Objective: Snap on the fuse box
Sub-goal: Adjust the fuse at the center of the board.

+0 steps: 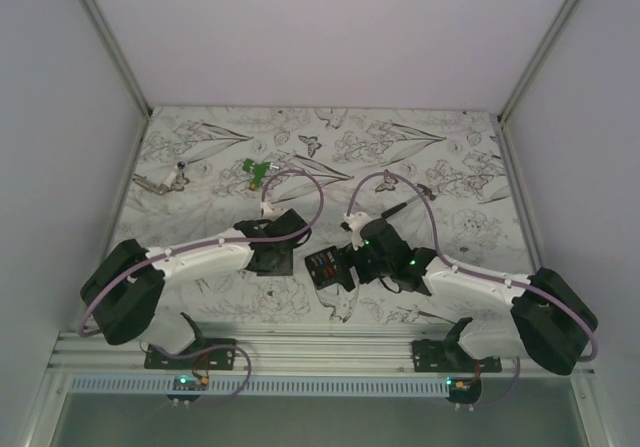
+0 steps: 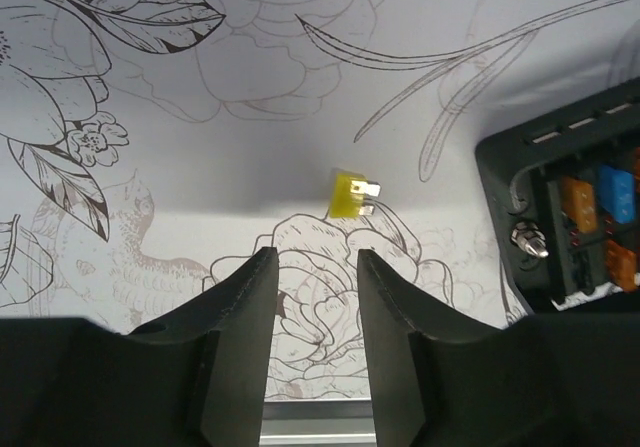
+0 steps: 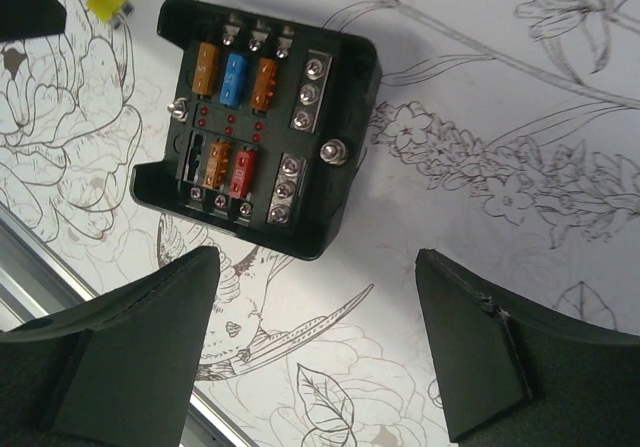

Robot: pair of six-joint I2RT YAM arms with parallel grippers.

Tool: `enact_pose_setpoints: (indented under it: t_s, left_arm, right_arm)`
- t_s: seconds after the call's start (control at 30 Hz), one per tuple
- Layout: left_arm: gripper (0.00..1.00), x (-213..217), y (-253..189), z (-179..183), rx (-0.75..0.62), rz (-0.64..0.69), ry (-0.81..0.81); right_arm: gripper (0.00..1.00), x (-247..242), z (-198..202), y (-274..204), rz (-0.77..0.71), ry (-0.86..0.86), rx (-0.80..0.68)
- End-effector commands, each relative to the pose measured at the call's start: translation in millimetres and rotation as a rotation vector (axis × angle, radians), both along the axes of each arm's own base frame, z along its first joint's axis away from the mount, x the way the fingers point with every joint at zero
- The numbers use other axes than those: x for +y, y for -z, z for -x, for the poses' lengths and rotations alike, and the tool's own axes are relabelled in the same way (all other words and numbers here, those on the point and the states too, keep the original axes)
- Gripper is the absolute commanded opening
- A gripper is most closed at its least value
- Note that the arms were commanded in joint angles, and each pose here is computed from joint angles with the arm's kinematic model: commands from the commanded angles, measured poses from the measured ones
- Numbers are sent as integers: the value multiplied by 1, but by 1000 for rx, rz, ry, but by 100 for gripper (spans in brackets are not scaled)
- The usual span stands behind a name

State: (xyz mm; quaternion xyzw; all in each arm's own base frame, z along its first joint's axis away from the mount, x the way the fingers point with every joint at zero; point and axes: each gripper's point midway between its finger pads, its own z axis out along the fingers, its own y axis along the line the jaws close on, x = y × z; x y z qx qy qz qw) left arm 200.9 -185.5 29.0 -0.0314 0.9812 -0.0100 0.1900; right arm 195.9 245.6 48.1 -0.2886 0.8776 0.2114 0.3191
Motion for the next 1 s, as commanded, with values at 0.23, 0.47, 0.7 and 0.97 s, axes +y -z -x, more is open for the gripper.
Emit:
enact_pose_setpoints:
  t_s: [0.23,0.47,0.7,0.97]
  left_arm:
    - [57,-7,8,3,35,7,11]
    - [59,4,22,-2,51,-50,-5]
    - [59,24,28,0,49,-90,-43]
    - [59,44,23,7,43,-91,-74]
  right_arm:
    - [85,20,1,-6,-53,-29,0]
    - [86,20,1,-5,-50,-29,-4]
    - [86,23,1,-2,-45,-38,5]
    - [86,23,-1,-7,-51,-36,-10]
